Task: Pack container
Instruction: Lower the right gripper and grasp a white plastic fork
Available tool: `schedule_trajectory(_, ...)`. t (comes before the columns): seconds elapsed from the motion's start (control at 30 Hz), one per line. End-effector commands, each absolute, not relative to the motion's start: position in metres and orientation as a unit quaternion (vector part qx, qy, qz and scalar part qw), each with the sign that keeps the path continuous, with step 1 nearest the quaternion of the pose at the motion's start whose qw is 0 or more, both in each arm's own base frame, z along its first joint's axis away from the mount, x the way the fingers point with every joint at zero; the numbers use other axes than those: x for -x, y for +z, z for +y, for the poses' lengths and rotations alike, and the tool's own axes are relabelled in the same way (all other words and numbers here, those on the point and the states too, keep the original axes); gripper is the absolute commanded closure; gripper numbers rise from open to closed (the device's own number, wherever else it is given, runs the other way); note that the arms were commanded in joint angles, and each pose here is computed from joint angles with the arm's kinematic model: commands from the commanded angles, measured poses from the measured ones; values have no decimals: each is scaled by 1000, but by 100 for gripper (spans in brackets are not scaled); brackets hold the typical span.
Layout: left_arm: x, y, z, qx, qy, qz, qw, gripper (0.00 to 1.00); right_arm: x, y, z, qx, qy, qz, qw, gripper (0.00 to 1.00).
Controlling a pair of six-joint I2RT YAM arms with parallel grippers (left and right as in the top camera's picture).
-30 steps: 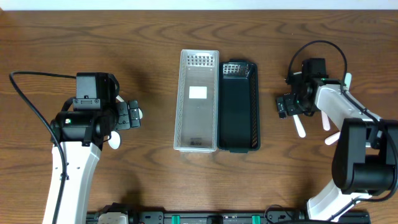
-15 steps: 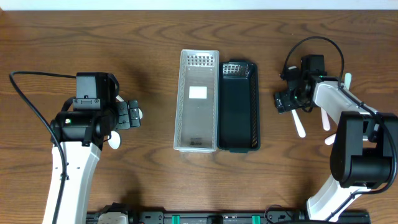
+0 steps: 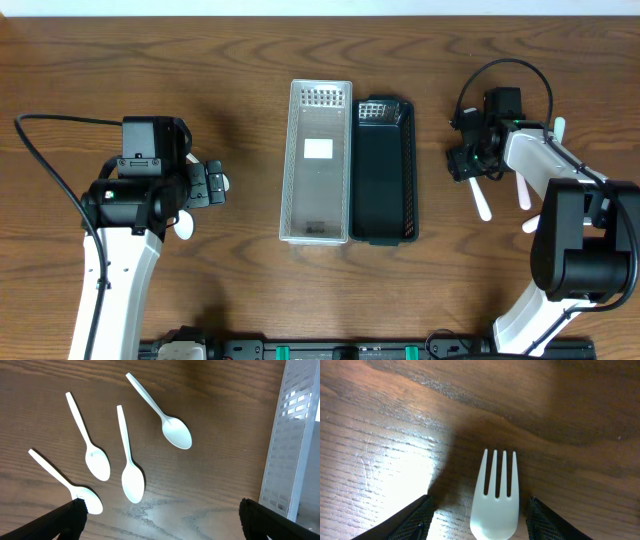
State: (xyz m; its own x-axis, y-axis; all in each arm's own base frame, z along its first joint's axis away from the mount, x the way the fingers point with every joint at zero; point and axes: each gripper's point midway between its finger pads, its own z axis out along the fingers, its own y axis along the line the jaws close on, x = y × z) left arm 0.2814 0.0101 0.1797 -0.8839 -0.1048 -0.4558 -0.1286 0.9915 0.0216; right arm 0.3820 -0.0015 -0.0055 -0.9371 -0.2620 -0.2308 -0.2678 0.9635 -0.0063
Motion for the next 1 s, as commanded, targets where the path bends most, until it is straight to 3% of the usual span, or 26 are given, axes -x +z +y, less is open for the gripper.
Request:
schedule_trajectory(0.0, -284, 183, 11, 63, 28, 969, 237, 1, -355, -35, -14, 130, -9, 990, 52, 42)
schedule_trajectory(0.33, -284, 183, 11, 64, 28, 969, 237, 1, -354, -35, -14, 130, -9, 990, 51, 66)
schedule_trajectory(0.97, -284, 183, 11, 63, 28, 969, 237, 1, -358, -35, -14, 130, -10, 990, 59, 84)
